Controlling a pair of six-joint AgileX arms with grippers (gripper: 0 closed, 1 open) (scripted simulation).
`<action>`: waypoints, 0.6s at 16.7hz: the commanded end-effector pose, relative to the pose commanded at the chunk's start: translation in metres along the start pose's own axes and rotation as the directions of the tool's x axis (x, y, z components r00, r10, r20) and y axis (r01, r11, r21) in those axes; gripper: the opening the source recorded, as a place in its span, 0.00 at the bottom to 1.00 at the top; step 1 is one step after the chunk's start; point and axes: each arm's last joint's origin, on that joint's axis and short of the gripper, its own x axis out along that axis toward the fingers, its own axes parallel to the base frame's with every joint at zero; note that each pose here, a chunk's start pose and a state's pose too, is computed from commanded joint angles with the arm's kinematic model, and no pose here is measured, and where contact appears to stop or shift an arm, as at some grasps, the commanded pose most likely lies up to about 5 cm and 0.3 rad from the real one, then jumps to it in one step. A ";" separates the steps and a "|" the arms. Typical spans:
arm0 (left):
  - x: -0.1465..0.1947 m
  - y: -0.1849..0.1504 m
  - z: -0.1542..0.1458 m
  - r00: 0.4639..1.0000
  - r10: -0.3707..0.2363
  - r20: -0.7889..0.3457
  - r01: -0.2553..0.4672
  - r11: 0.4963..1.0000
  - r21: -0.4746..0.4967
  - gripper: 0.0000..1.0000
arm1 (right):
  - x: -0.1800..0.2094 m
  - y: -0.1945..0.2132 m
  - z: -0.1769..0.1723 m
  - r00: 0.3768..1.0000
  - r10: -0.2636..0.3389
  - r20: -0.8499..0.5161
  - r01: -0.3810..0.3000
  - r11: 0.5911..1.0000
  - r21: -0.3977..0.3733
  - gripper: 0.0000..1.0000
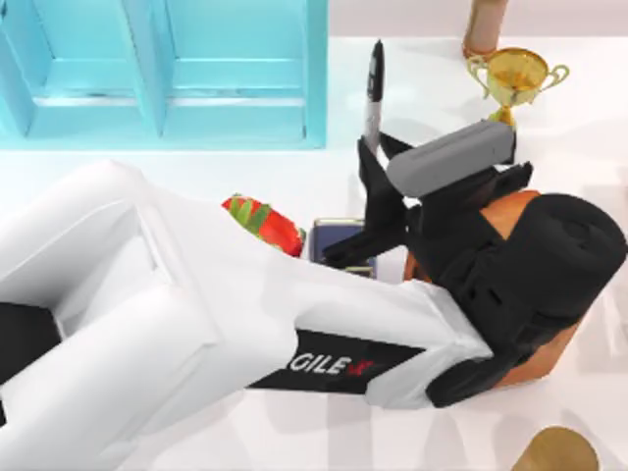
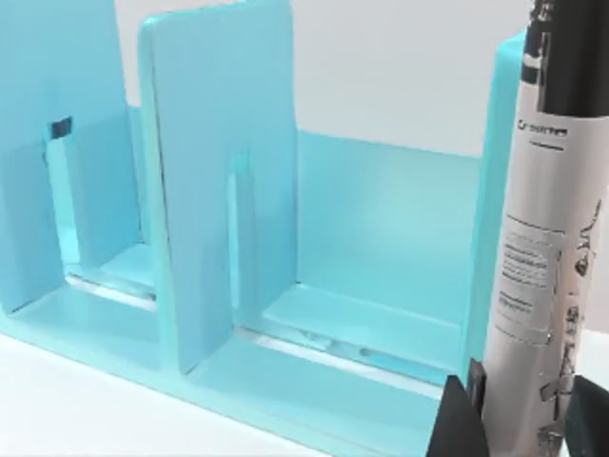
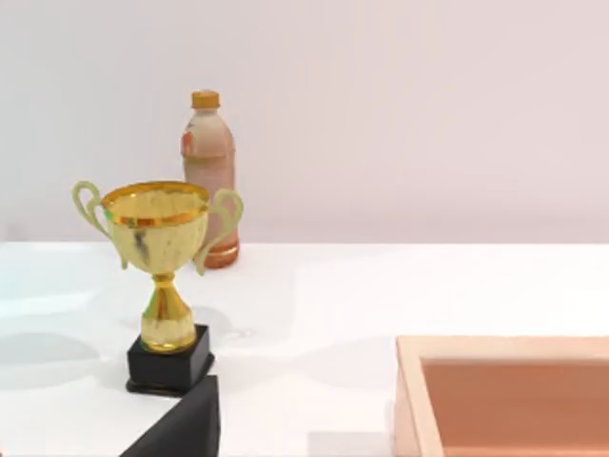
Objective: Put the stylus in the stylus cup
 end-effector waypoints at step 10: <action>0.005 0.000 -0.002 1.000 0.000 0.000 0.000 1.000 0.000 0.00 | 0.000 0.000 0.000 1.000 0.000 0.000 0.000 1.000 0.000 1.00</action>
